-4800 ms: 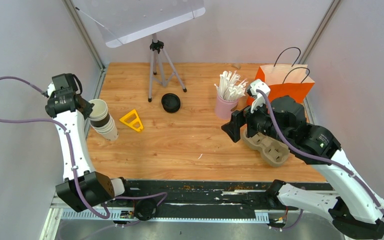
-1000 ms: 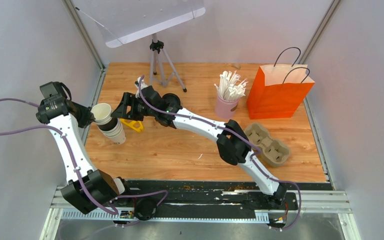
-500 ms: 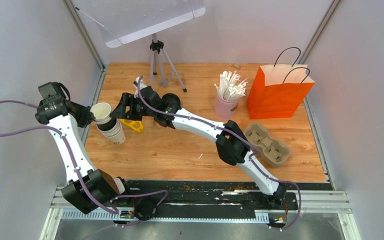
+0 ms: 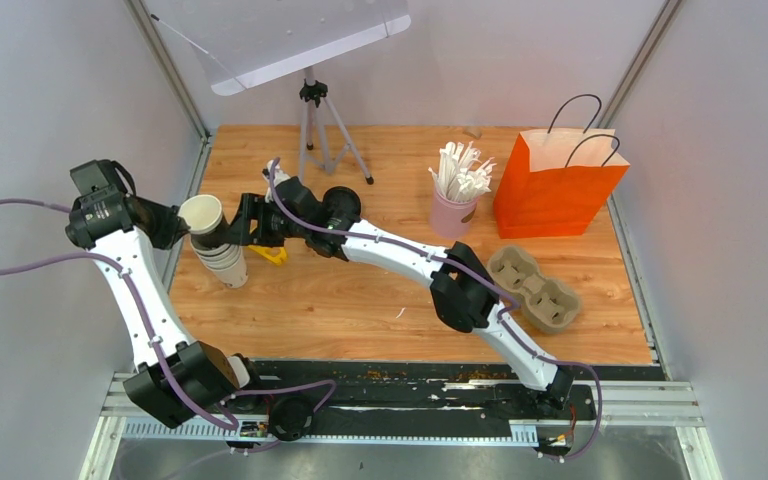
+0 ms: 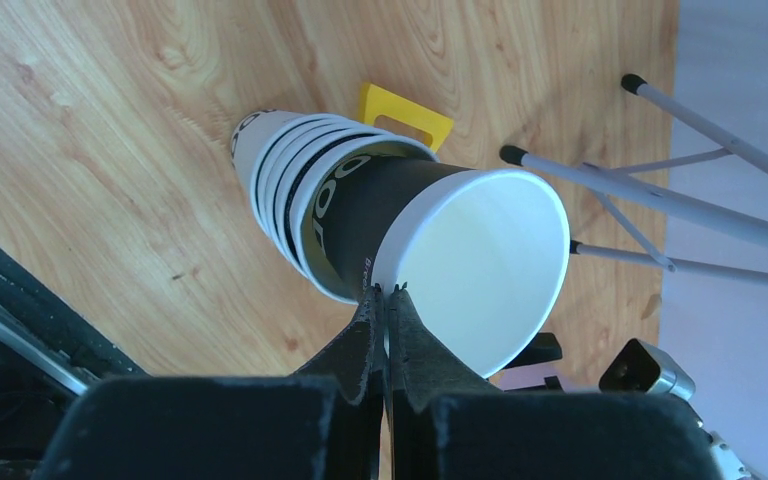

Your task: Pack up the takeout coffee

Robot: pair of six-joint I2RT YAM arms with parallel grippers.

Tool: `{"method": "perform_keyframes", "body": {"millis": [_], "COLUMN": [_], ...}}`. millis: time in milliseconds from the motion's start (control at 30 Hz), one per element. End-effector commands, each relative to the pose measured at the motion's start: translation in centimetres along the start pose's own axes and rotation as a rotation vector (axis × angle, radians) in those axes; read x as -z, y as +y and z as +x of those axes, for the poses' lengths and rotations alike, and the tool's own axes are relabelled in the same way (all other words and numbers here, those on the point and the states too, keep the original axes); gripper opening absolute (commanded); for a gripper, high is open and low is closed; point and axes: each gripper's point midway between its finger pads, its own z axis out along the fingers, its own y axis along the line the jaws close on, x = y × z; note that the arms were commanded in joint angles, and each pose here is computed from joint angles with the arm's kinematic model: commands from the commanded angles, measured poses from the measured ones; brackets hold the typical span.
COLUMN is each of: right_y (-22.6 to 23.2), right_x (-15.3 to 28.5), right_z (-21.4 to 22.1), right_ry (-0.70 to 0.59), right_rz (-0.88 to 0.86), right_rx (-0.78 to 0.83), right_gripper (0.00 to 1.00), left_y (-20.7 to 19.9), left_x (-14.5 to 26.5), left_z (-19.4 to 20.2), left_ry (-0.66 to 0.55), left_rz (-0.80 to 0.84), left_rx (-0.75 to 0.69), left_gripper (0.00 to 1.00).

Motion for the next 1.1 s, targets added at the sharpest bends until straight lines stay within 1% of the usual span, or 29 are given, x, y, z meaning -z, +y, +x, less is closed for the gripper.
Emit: {"method": "perform_keyframes", "body": {"millis": [0, 100, 200, 267, 300, 467, 567, 700, 867, 933, 1067], "right_y": [1.0, 1.6, 3.1, 4.1, 4.7, 6.0, 7.0, 7.6, 6.4, 6.4, 5.8], "right_x": [0.0, 0.5, 1.9, 3.4, 5.0, 8.8, 12.5, 19.0, 27.2, 30.4, 34.6], "right_z": [-0.3, -0.8, -2.4, -3.8, -4.8, -5.0, -5.3, -6.2, -6.5, -6.1, -4.8], "right_ry": [-0.013, -0.02, -0.039, -0.056, -0.066, -0.034, -0.018, -0.045, -0.073, -0.081, -0.078], "right_rz": [-0.021, -0.025, -0.038, -0.046, -0.048, -0.03, 0.011, 0.084, 0.232, 0.256, 0.288], "right_rx": [0.039, 0.061, 0.109, 0.143, 0.164, 0.256, 0.348, 0.466, 0.534, 0.557, 0.595], "right_gripper": [0.7, 0.7, 0.71, 0.72, 0.72, 0.72, 0.74, 0.78, 0.8, 0.8, 0.8], "left_y": [-1.6, -1.9, -2.3, -2.2, -2.1, -2.5, -3.6, -4.8, -5.4, -5.2, -5.5], "left_x": [1.8, 2.6, 3.7, 4.3, 4.7, 6.0, 7.7, 9.4, 11.1, 11.4, 12.2], "left_z": [-1.3, -1.9, -2.6, -3.1, -3.4, -3.1, -3.7, -3.2, -0.1, 1.3, 4.2], "left_ry": [-0.056, -0.08, -0.112, -0.139, -0.161, -0.182, -0.218, -0.212, -0.155, -0.121, -0.041], "left_rz": [0.067, 0.068, 0.071, 0.063, 0.057, 0.095, 0.14, 0.211, 0.334, 0.356, 0.395], "left_rx": [0.012, -0.009, -0.037, -0.048, -0.051, -0.072, -0.118, -0.175, -0.245, -0.287, -0.397], "left_gripper": [0.0, 0.0, 0.0, 0.0, 0.0, 0.0, 0.0, 0.0, 0.0, 0.0, 0.0]}}
